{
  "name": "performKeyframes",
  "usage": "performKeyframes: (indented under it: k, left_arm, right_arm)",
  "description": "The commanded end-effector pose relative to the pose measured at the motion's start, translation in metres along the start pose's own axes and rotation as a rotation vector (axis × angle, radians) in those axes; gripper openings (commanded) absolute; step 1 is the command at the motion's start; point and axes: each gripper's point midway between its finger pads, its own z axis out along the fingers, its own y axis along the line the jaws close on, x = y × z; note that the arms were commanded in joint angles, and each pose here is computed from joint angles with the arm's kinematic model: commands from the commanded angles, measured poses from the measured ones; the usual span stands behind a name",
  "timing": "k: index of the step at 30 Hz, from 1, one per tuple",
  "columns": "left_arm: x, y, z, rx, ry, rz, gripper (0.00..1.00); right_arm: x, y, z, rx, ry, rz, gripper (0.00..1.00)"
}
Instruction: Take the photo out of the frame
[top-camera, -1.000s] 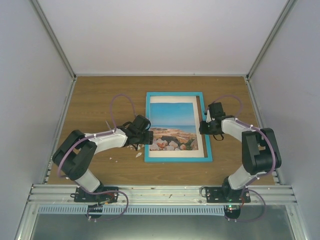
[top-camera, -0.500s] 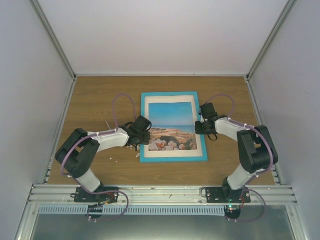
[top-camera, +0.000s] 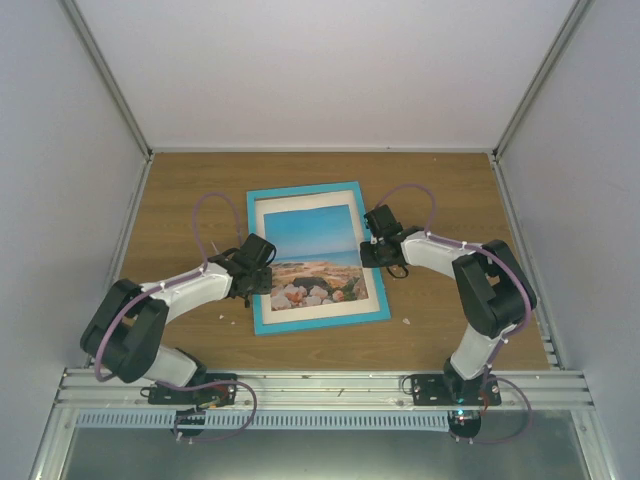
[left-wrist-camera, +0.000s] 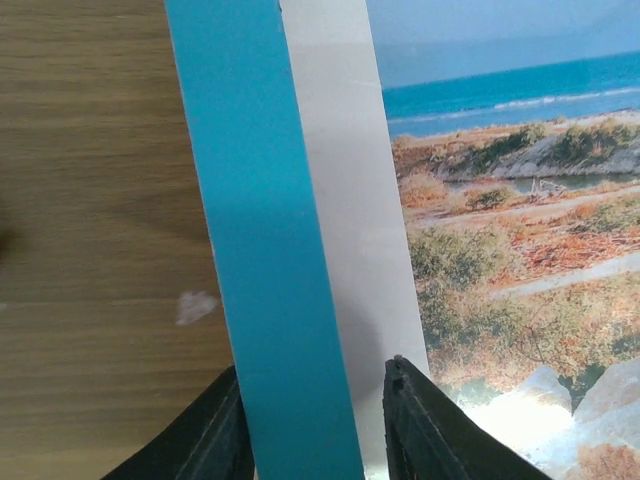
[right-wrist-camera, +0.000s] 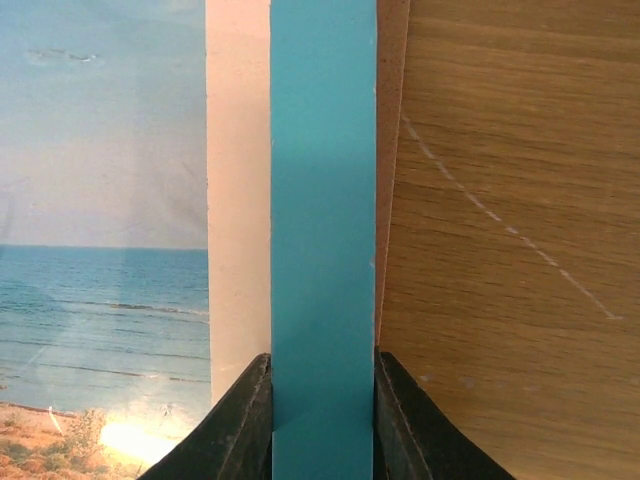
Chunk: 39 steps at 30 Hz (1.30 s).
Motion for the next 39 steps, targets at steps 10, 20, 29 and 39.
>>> performKeyframes:
  k: [10, 20, 29, 39]
  left_arm:
    - [-0.024, 0.004, -0.024, 0.019, -0.104, -0.026, 0.30]
    - [-0.036, -0.004, -0.045, 0.072, -0.146, -0.035, 0.25]
    - [-0.040, -0.016, -0.056, 0.154, -0.164, -0.043, 0.06]
    - [-0.045, -0.040, -0.067, 0.293, -0.190, -0.070, 0.07]
  right_arm:
    - [-0.005, 0.039, -0.014, -0.106, -0.001, -0.034, 0.16]
    - [-0.020, 0.029, -0.033, -0.036, -0.031, -0.050, 0.10]
    - [-0.025, 0.021, -0.040, 0.011, -0.053, -0.066, 0.04]
    - [-0.032, 0.005, -0.049, 0.063, -0.069, -0.104, 0.00]
